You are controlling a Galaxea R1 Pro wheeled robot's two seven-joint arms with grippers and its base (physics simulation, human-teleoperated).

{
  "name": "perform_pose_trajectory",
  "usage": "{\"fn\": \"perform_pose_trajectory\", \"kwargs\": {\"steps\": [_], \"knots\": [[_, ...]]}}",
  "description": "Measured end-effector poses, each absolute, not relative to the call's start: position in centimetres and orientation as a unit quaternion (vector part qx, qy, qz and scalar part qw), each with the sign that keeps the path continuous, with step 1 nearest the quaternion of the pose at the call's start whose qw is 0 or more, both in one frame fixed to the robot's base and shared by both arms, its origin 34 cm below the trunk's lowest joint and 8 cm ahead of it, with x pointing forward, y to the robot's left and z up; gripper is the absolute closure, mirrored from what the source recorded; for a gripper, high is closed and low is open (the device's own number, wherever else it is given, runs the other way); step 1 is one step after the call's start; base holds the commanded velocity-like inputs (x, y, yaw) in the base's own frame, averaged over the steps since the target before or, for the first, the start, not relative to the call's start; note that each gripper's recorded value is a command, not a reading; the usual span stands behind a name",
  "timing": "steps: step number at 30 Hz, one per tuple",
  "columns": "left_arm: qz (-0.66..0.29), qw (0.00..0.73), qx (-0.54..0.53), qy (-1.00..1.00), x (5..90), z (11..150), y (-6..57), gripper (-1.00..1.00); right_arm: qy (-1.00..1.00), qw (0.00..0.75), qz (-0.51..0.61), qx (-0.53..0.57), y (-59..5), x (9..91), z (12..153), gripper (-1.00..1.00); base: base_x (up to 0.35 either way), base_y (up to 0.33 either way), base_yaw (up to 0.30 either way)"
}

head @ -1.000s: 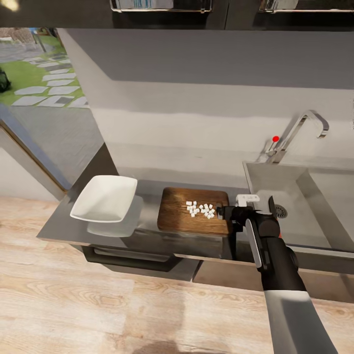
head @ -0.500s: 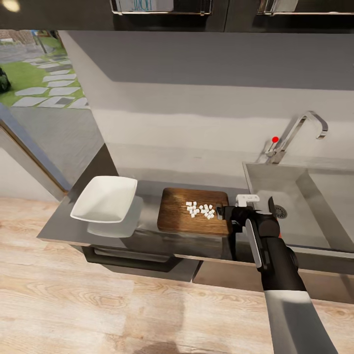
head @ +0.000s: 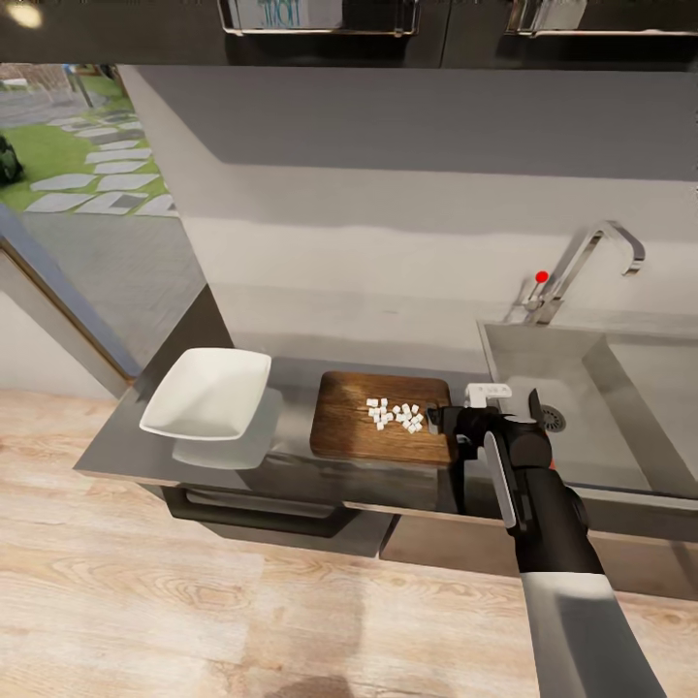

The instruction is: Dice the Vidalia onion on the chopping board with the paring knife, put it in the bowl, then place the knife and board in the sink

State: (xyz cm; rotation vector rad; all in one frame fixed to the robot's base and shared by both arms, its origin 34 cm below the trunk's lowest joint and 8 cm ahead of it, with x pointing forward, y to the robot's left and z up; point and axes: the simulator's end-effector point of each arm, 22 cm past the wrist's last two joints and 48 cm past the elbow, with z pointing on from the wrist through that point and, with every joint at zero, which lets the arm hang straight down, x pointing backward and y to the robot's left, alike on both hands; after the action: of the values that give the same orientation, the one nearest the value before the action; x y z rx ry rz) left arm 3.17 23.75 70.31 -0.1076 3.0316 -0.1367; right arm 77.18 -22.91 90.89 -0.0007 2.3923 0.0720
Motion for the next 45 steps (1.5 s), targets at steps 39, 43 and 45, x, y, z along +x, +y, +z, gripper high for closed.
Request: {"fn": "perform_pose_trajectory", "kwargs": {"steps": [39,43,45], "knots": [[-0.046,0.041,-0.036,0.997,2.1,70.3,23.6,-1.00,0.928,0.372,-0.002,0.004,-24.3,77.4,91.5,-1.00,0.000,0.017,0.000],[-0.046,0.041,-0.036,0.997,2.1,70.3,23.6,-1.00,0.928,0.372,-0.002,0.005,-24.4,77.4,91.5,-1.00,0.000,0.000,0.000],[-0.046,0.041,-0.036,0.997,2.1,70.3,23.6,-1.00,0.928,0.372,-0.002,0.004,-24.4,77.4,91.5,-1.00,0.000,0.000,0.000]]}}
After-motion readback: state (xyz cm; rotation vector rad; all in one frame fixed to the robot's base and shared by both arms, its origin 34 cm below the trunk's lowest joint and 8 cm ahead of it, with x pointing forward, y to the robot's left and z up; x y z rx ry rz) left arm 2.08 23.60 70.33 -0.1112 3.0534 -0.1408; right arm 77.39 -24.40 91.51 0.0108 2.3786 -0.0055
